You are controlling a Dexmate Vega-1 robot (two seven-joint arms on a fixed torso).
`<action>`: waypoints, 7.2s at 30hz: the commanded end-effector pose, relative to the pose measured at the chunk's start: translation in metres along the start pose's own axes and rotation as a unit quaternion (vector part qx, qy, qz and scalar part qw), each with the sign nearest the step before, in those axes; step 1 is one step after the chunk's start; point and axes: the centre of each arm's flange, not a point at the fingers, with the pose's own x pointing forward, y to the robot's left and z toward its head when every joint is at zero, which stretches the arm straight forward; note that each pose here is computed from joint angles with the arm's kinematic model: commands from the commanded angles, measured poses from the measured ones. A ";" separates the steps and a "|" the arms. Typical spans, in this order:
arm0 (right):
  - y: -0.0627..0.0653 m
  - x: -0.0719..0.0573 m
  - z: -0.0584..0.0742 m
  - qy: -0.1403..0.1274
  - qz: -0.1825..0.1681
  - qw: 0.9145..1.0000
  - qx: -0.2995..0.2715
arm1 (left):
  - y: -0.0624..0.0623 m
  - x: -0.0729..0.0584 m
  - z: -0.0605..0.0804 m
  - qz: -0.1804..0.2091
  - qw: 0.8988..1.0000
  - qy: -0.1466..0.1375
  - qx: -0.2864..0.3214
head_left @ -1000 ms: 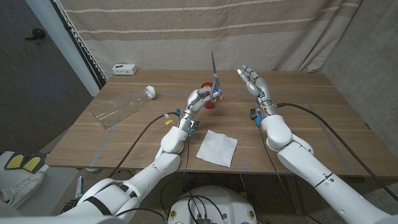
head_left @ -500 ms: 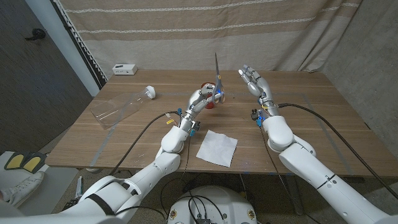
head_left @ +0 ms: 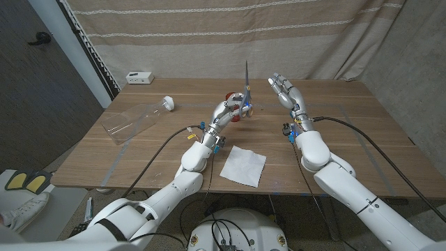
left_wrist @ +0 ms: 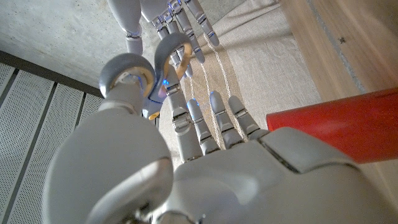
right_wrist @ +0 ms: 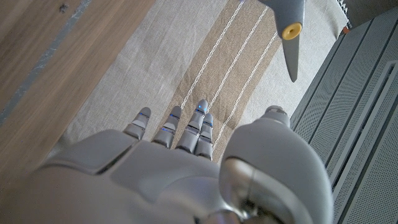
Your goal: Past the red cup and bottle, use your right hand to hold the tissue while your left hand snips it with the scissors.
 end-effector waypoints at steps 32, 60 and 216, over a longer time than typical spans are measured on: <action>0.003 -0.004 0.007 -0.034 0.014 0.999 -0.004 | -0.003 -0.006 -0.004 0.052 0.996 -0.014 -0.066; -0.021 0.009 0.004 -0.023 -0.008 1.000 -0.008 | 0.003 -0.002 0.005 0.068 0.990 -0.010 -0.124; -0.019 0.028 0.002 -0.046 -0.027 0.999 -0.004 | -0.003 0.023 0.014 -0.006 0.946 0.026 -0.324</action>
